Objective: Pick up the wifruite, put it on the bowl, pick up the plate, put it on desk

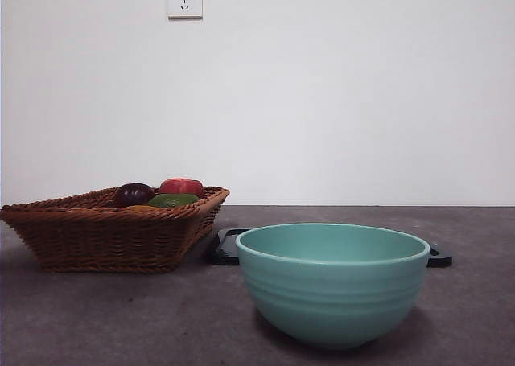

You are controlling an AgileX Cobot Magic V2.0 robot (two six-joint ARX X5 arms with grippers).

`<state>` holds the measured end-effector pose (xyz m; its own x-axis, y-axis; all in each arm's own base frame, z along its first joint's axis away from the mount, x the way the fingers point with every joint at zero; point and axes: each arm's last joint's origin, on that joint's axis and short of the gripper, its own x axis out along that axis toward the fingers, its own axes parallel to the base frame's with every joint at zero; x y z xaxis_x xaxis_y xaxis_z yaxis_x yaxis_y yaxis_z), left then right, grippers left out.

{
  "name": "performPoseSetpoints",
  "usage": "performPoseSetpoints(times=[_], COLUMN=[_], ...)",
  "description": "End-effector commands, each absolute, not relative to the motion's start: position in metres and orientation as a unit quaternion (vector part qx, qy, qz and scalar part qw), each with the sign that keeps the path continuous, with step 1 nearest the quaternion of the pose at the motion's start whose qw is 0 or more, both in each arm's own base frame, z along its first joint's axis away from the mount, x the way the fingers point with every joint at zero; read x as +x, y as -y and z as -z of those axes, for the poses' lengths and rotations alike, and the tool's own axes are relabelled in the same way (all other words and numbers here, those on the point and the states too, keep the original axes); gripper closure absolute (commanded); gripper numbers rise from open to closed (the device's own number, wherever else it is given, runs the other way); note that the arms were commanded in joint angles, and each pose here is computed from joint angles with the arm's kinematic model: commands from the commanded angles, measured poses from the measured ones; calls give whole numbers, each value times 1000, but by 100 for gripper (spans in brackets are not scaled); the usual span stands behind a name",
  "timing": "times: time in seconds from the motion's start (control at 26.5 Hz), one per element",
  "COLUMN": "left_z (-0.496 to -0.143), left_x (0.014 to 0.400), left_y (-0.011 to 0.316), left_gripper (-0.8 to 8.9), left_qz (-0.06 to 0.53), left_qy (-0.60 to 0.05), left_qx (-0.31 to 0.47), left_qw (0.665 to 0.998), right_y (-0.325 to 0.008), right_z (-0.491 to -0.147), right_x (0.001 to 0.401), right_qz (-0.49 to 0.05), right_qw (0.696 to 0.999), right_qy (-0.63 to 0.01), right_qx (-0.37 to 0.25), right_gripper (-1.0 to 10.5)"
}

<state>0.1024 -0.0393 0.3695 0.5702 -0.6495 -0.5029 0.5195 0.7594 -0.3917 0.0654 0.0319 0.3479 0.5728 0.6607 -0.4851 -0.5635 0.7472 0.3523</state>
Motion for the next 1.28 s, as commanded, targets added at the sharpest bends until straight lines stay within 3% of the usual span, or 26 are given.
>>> performPoseSetpoints(times=[0.04, 0.49, 0.91, 1.28], left_z=[-376, -360, -346, -274], left_x=[102, 140, 211, 302], left_y=[40, 50, 86, 125], left_gripper=[176, 189, 192, 192], left_qz=[337, 311, 221, 223], left_qy=[-313, -410, -487, -526], left_qx=[-97, -95, 29, 60], left_qw=[883, 852, 844, 819], right_y=[-32, -32, -32, -32], right_z=[-353, -352, -352, -352], right_x=[66, 65, 65, 65], right_qz=[-351, -351, -351, -351], right_qw=[884, 882, 882, 882], right_qy=[-298, -304, -305, -304], right_qx=[81, 82, 82, 81], right_gripper=[277, 278, 278, 278])
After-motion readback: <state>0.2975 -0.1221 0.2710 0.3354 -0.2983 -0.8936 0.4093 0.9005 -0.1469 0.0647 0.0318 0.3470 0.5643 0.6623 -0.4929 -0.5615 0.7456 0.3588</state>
